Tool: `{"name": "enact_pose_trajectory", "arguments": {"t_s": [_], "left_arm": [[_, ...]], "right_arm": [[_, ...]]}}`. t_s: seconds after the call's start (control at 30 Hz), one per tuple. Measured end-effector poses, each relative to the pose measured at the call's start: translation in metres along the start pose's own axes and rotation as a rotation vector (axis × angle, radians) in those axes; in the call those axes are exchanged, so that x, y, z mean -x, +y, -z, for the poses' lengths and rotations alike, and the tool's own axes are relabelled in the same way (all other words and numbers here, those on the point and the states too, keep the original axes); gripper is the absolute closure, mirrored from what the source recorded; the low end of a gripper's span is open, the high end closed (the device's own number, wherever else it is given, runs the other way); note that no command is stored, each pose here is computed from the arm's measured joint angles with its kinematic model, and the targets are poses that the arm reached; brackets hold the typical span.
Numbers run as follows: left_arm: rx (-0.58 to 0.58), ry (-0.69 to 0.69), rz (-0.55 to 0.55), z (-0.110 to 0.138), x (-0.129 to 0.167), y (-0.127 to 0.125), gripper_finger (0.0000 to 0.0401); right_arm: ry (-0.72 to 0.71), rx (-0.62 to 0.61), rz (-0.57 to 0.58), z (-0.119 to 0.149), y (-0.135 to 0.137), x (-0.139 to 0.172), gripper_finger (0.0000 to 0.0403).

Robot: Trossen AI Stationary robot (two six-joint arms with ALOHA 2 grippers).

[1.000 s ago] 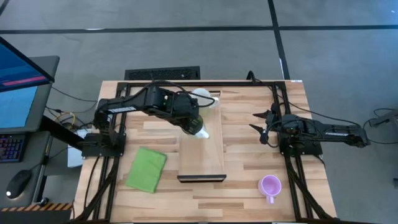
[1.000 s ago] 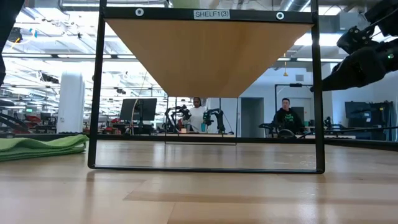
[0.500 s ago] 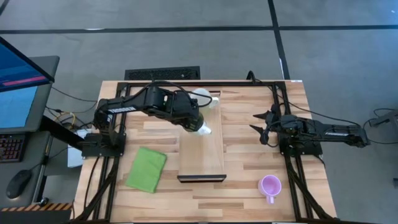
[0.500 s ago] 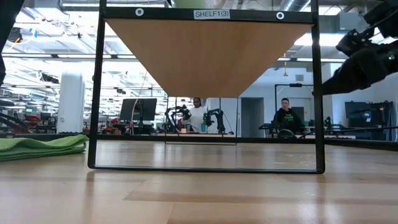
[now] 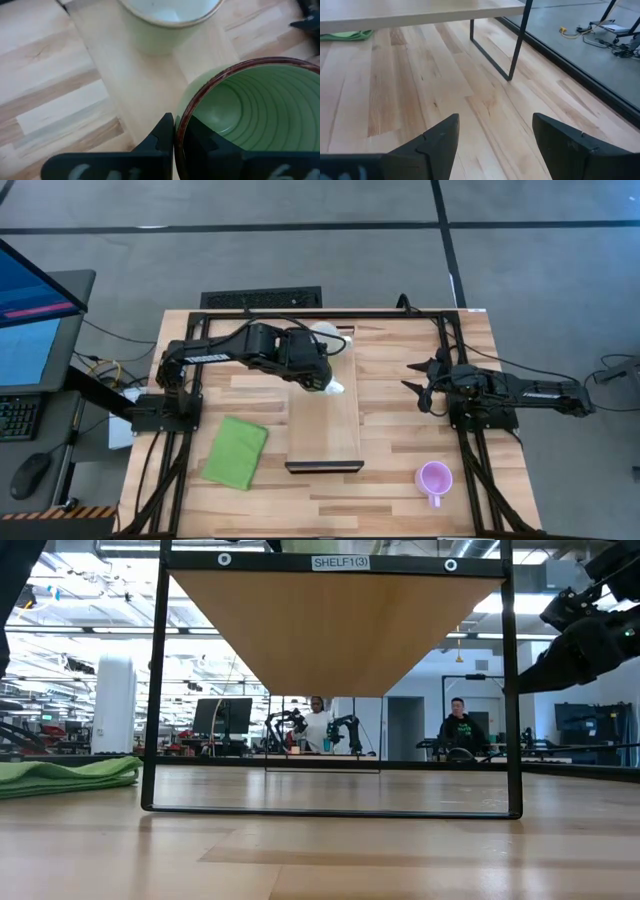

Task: Stack small to large cups/mugs on shelf
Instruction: Put the green mug on the shelf

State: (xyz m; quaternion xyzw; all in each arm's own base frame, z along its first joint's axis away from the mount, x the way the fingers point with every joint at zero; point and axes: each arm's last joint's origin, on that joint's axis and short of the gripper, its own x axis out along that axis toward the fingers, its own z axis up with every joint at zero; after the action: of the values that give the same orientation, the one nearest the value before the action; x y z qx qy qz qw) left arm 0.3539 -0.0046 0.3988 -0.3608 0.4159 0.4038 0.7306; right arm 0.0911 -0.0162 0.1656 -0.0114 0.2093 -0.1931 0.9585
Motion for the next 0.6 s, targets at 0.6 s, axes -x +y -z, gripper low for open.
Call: {"name": "enact_pose_trajectory", "arguments": {"t_s": [0.6], "left_arm": [[0.076, 0.089, -0.066, -0.003, -0.036, -0.011, 0.0396]], "right_arm": [[0.004, 0.002, 0.0, 0.0, 0.0, 0.0, 0.0127]]}}
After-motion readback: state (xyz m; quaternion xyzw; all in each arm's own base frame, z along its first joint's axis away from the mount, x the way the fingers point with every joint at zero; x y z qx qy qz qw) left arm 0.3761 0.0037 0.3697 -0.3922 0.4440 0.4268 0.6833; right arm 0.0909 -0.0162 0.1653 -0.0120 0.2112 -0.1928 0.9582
